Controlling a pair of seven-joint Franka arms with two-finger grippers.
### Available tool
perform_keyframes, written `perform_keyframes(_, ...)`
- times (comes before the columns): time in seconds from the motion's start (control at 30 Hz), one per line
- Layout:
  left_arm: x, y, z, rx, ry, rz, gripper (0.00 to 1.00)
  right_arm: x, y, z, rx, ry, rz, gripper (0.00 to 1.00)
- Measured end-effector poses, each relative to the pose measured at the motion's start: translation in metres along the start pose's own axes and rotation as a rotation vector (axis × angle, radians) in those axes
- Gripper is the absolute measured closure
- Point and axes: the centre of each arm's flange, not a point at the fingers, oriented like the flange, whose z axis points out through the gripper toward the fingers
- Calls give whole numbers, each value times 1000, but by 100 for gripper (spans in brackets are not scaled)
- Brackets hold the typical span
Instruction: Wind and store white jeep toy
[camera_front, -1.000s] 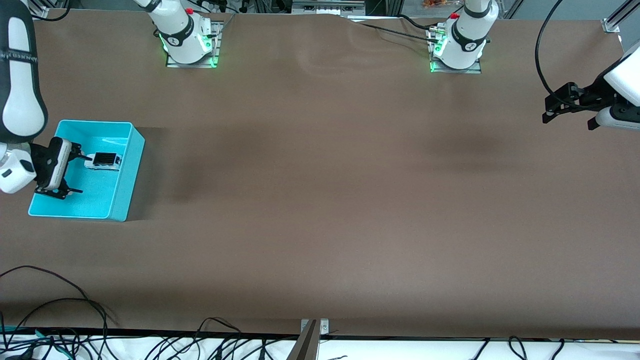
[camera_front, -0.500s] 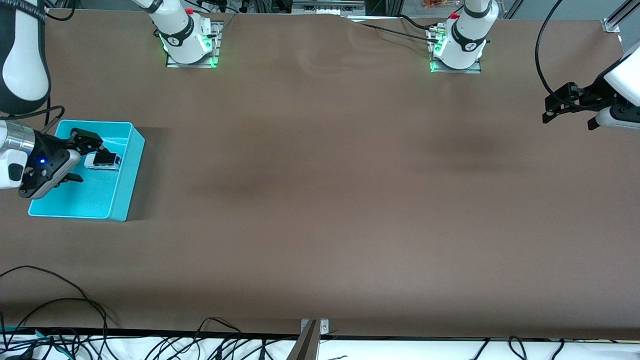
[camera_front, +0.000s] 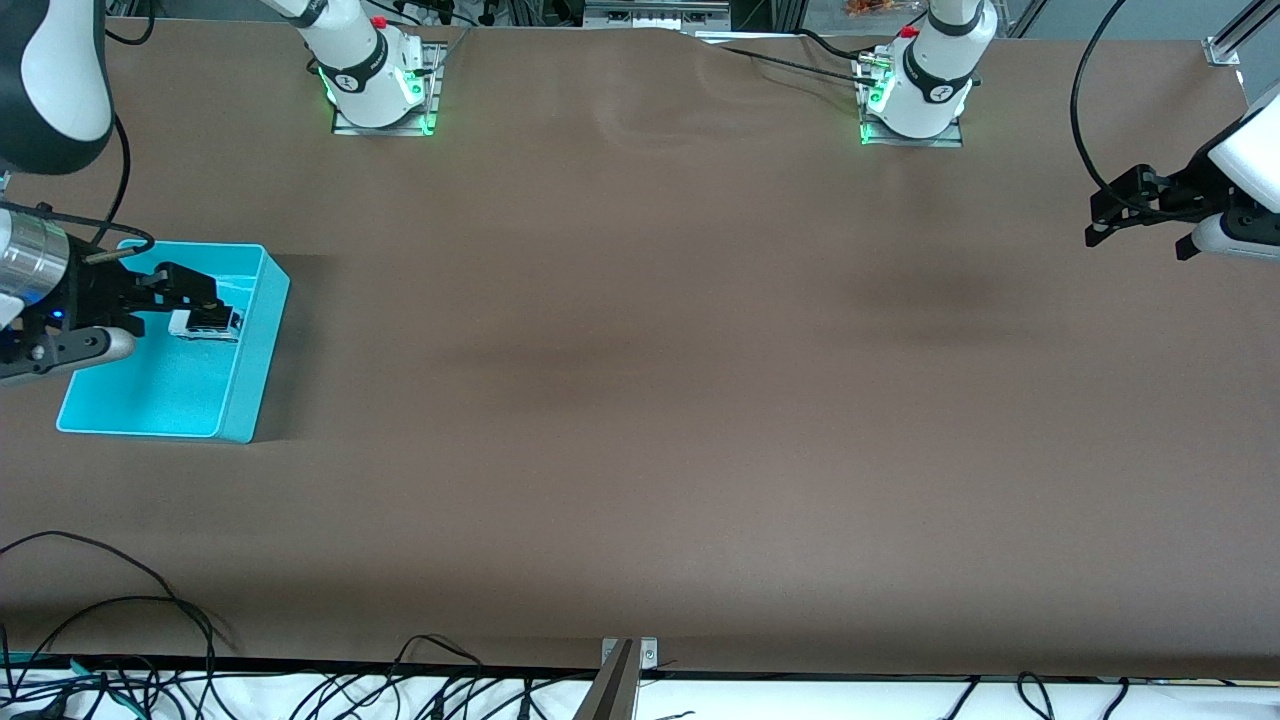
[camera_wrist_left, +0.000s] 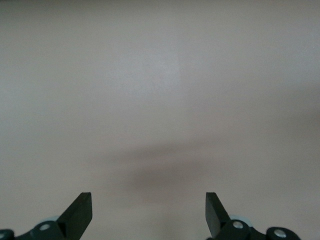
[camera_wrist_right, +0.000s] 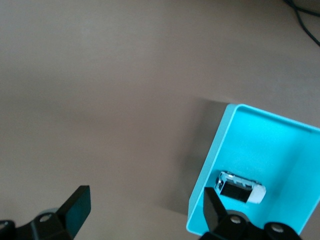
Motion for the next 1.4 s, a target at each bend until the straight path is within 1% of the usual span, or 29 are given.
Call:
perform_keyframes(0.13,0,0,0,0,0,0,0,-1,-9,-21,-19,21,45,0)
perform_keyframes(0.33,0,0,0,0,0,0,0,-1,-9,-34,-34,47,64,0)
perform_keyframes(0.63,0,0,0,0,0,0,0,-2,-8,-37,-35,49,73,0)
perform_keyframes(0.77,0,0,0,0,0,0,0,-6,-8,-39,-19,44,67,0)
perform_keyframes(0.87,0,0,0,0,0,0,0,-13,-2,-41,-4,38,66,0)
perform_keyframes(1.03,0,0,0,0,0,0,0,-32,9,-45,-7,36,74,0)
perform_keyframes(1.23,0,0,0,0,0,0,0,-54,8,-44,-4,44,73,0)
perform_keyframes(1.4,0,0,0,0,0,0,0,-60,4,-43,-6,46,69,0)
